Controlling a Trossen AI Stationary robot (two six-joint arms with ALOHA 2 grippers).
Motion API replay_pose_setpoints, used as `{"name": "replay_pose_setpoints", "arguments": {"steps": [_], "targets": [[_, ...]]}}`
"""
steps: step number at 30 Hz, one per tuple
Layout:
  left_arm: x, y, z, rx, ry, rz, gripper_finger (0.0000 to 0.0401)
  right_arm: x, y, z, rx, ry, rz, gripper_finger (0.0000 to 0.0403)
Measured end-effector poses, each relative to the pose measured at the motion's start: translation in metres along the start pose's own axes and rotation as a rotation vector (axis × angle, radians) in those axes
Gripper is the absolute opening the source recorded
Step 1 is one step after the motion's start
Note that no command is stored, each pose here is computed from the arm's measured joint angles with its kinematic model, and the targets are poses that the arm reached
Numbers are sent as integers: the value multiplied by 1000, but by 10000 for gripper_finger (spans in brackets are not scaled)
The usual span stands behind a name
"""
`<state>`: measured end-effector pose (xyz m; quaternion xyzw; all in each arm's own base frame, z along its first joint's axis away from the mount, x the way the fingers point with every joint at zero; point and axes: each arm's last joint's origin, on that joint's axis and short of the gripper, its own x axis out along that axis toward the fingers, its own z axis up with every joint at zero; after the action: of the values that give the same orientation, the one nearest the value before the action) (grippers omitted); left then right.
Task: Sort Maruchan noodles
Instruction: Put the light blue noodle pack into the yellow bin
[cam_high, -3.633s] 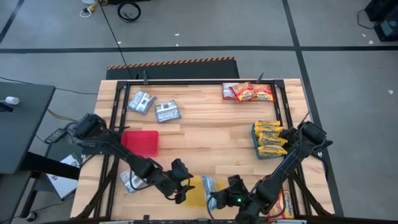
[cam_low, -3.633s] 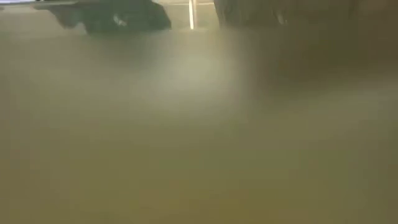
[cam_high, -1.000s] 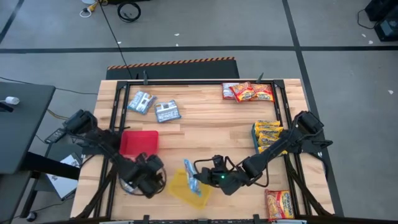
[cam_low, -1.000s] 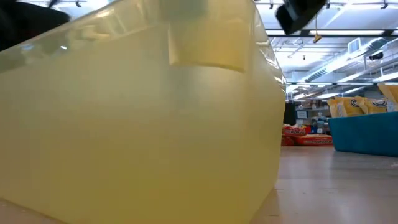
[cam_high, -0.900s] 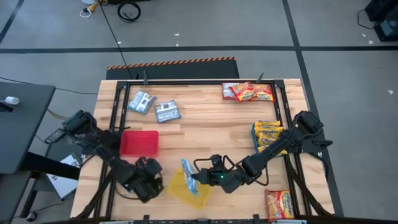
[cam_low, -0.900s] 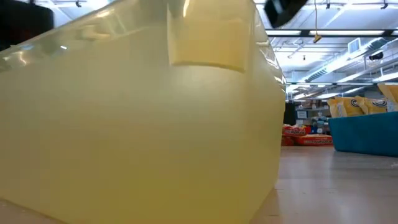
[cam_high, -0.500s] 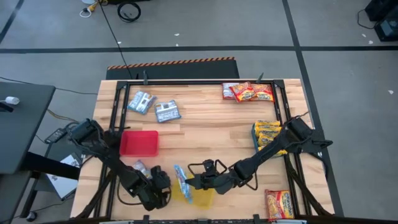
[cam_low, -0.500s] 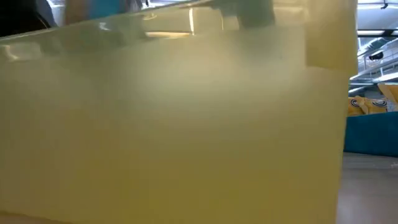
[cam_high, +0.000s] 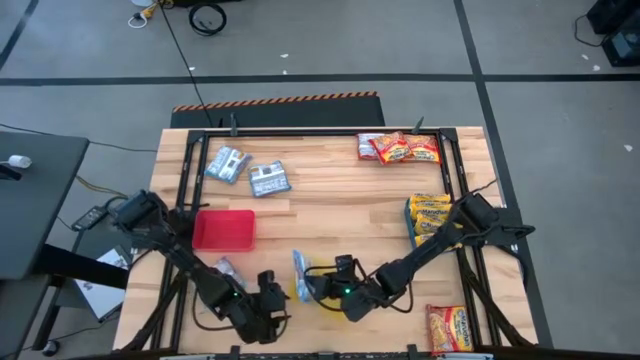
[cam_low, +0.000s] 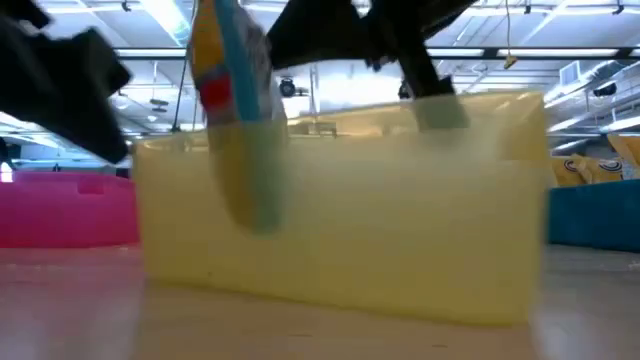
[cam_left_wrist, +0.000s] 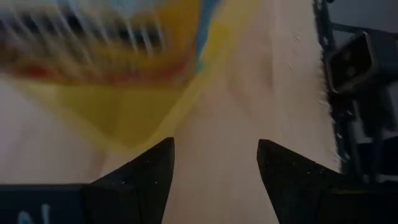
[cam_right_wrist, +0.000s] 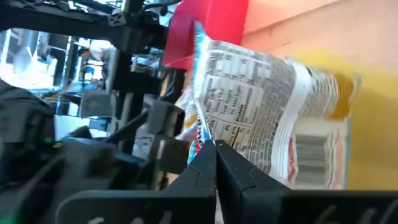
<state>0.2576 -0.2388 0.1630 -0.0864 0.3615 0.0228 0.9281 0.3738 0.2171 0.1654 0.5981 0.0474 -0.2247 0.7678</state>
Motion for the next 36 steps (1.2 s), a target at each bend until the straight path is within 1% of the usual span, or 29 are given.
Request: {"name": "replay_pose_setpoints", "arguments": {"steps": [4, 8, 11, 14, 17, 20, 22, 23, 25, 27, 30, 32, 36], "targets": [[7, 9, 9, 14, 15, 4, 233, 5, -5, 1, -50, 13, -19, 14], [10, 14, 15, -12, 83, -13, 233, 5, -3, 1, -105, 21, -8, 44], [-2, 9, 27, -25, 141, -26, 233, 2, 3, 2, -156, 34, 11, 68], [-20, 4, 32, 21, 195, 2, 233, -2, 11, 5, -223, 64, 32, 91], [-33, 6, 31, 26, 225, 50, 233, -12, 26, 12, -383, 134, 79, 110], [-40, 12, 24, 43, 246, 157, 233, -25, 42, 23, -615, 264, 119, 121], [-42, 19, 21, 67, 225, 258, 233, -32, 42, 32, -763, 368, 80, 123], [-41, 22, 20, 67, 199, 286, 233, -33, 38, 36, -839, 417, 44, 123], [-32, 29, 18, 50, 172, 300, 233, -33, 28, 42, -976, 492, -31, 124], [-20, 35, 14, 35, 155, 261, 233, -30, 18, 45, -1104, 554, -81, 124], [-3, 39, 10, 18, 109, 120, 233, -19, 4, 40, -1245, 638, -68, 124], [6, 40, 7, 17, 83, 55, 233, -10, -8, 32, -1293, 695, -52, 124], [15, 40, 14, 13, 27, 14, 233, 5, -29, 26, -1322, 727, -95, 124]]}}
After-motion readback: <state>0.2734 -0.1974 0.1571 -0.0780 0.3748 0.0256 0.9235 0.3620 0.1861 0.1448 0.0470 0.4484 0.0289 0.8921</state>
